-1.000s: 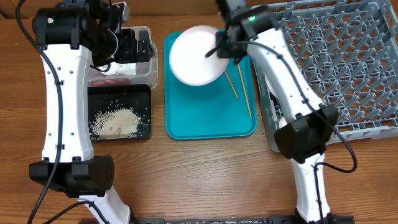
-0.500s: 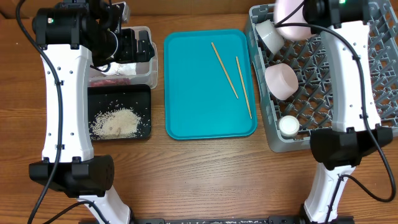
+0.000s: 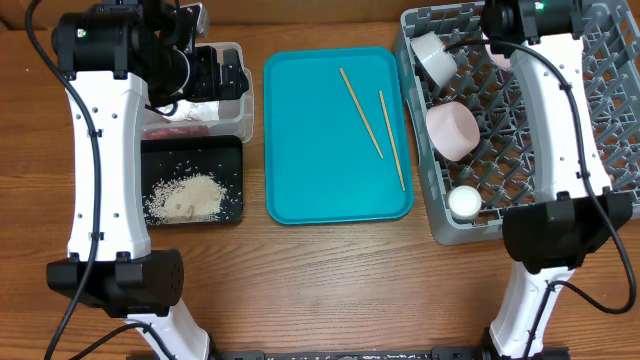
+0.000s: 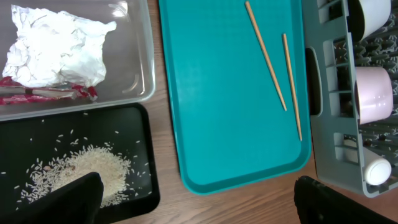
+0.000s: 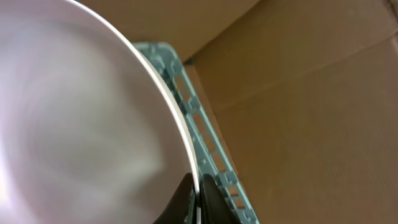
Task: Sort waste into correct bins and load items into the dishwasher
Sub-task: 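Lift the white plate and stand it upright in the dish rack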
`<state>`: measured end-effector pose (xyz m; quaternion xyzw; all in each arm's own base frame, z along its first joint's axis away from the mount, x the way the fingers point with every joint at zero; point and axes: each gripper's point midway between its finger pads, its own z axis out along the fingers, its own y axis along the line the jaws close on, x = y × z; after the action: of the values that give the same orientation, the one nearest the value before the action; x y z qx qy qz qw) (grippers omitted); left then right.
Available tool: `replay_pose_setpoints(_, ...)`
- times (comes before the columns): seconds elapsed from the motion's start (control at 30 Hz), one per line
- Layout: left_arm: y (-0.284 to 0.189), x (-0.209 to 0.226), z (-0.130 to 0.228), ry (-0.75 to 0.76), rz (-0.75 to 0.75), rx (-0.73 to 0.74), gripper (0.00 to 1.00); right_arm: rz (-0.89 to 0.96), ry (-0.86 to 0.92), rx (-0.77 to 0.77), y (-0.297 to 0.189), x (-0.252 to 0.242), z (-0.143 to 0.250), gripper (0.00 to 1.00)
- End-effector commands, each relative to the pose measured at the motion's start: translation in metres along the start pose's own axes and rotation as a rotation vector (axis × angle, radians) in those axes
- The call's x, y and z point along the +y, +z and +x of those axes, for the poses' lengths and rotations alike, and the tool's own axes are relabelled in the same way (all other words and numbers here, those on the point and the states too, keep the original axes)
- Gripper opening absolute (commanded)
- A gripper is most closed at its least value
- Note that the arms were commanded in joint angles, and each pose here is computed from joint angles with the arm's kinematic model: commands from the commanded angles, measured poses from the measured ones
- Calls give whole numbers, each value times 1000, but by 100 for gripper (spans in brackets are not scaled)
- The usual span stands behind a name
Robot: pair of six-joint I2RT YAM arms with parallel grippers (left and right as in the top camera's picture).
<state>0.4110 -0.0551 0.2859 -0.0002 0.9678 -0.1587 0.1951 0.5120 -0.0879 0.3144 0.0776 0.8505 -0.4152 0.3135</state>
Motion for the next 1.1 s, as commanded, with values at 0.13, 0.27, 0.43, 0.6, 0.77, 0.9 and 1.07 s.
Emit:
replay_pose_setpoints(0.13, -1, -1, 1, 2, -3, -1, 100, -31, -56, 34, 25, 24, 21, 4)
replay_pose_setpoints(0.27, -1, -1, 1, 2, -3, -1, 100, -35, -76, 49, 36, 40, 33, 4)
replay_pose_setpoints(0.43, -1, -1, 1, 2, -3, -1, 100, -94, -93, 60, 39, 55, 40, 4)
replay_pose_setpoints(0.6, -1, -1, 1, 2, -3, -1, 100, -120, -93, 57, 37, 60, 39, 8)
replay_pose_setpoints(0.77, -1, -1, 1, 2, -3, -1, 100, -119, -77, 50, 37, 60, 37, 57)
replay_pose_setpoints(0.9, -1, -1, 1, 2, -3, -1, 100, -117, -29, 42, 36, 58, 33, 76)
replay_pose_setpoints(1.07, -1, -1, 1, 2, -3, -1, 100, -122, 24, -4, 22, 40, 13, 80)
